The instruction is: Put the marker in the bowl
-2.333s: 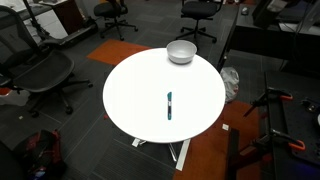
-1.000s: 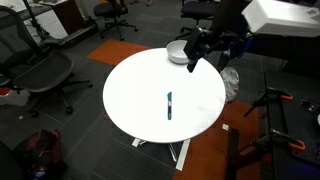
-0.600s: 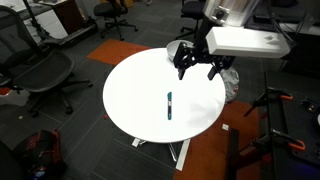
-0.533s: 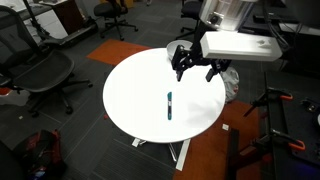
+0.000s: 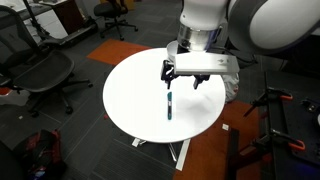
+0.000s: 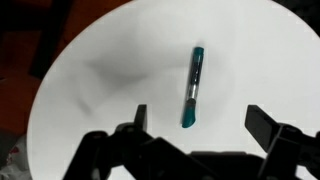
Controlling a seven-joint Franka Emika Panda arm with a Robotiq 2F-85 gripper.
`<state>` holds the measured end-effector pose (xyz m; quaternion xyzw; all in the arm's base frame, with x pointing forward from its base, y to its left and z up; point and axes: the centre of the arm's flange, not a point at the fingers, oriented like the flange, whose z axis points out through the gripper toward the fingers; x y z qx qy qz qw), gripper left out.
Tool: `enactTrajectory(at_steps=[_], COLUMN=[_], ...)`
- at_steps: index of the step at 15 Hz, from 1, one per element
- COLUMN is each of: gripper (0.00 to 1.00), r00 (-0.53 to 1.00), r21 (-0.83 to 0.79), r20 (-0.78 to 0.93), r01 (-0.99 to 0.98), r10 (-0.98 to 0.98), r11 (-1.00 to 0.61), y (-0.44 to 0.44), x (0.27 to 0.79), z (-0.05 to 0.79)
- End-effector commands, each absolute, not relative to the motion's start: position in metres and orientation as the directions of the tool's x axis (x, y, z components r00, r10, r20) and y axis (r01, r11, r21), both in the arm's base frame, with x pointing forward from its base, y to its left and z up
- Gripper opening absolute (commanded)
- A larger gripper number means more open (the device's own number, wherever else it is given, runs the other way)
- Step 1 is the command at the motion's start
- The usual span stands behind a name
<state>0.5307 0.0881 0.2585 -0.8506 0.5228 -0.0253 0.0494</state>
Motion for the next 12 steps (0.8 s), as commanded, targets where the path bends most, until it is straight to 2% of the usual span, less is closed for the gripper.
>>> enactTrajectory(at_steps=[1,12], gripper=[1.0,1.0], r00=[0.424,0.436], r21=[-0.103,-0.044], r20=[0.011,0.035], r01=[-0.9,-0.898], r10=[-0.906,-0.899], r11=[-0.423,-0.437], y=[0.092,0.092], x=[0.559,0.587], z=[0.234,0.172])
